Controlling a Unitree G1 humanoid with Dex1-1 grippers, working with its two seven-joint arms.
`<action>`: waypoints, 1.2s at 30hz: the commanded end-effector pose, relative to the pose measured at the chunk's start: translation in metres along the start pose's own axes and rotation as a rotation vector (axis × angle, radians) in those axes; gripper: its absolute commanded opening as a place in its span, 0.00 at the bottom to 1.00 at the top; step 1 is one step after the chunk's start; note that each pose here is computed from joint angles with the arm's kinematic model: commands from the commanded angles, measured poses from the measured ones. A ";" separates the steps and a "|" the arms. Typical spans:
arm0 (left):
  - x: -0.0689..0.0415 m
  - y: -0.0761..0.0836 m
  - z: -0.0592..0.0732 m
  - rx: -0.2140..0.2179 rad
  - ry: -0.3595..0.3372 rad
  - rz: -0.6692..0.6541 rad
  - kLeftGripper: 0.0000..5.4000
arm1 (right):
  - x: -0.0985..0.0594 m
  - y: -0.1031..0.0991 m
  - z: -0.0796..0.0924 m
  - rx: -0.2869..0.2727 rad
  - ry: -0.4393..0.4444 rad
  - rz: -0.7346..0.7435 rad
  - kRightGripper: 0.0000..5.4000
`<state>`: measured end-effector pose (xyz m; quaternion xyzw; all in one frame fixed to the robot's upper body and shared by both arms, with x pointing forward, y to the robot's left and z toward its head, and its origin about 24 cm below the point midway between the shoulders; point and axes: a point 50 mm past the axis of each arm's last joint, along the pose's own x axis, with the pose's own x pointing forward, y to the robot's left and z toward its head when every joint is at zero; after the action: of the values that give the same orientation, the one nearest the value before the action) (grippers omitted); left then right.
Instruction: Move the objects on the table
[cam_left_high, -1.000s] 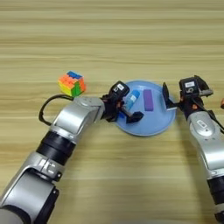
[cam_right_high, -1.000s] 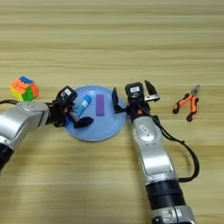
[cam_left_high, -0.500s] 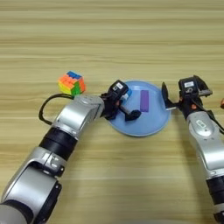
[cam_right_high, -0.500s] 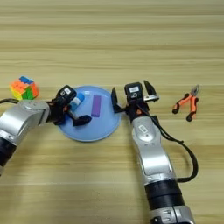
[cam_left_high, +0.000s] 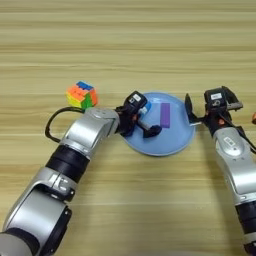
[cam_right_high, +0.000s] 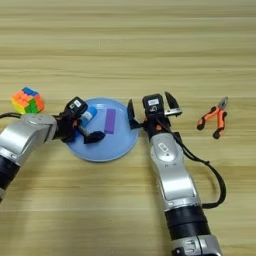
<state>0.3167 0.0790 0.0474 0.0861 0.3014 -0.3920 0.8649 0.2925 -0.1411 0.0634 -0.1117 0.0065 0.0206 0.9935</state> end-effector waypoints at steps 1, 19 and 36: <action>-0.001 0.003 0.004 0.013 -0.004 0.019 0.98 | -0.001 0.000 0.000 0.000 0.006 -0.004 1.00; -0.001 0.004 0.002 -0.005 0.004 0.025 0.67 | -0.002 -0.001 0.001 0.000 0.004 -0.008 1.00; -0.001 0.001 0.004 -0.016 -0.008 0.022 0.37 | -0.002 -0.002 0.000 -0.003 0.004 -0.007 1.00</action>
<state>0.3175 0.0784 0.0474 0.0752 0.3030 -0.3856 0.8682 0.2912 -0.1423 0.0623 -0.1120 0.0084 0.0186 0.9935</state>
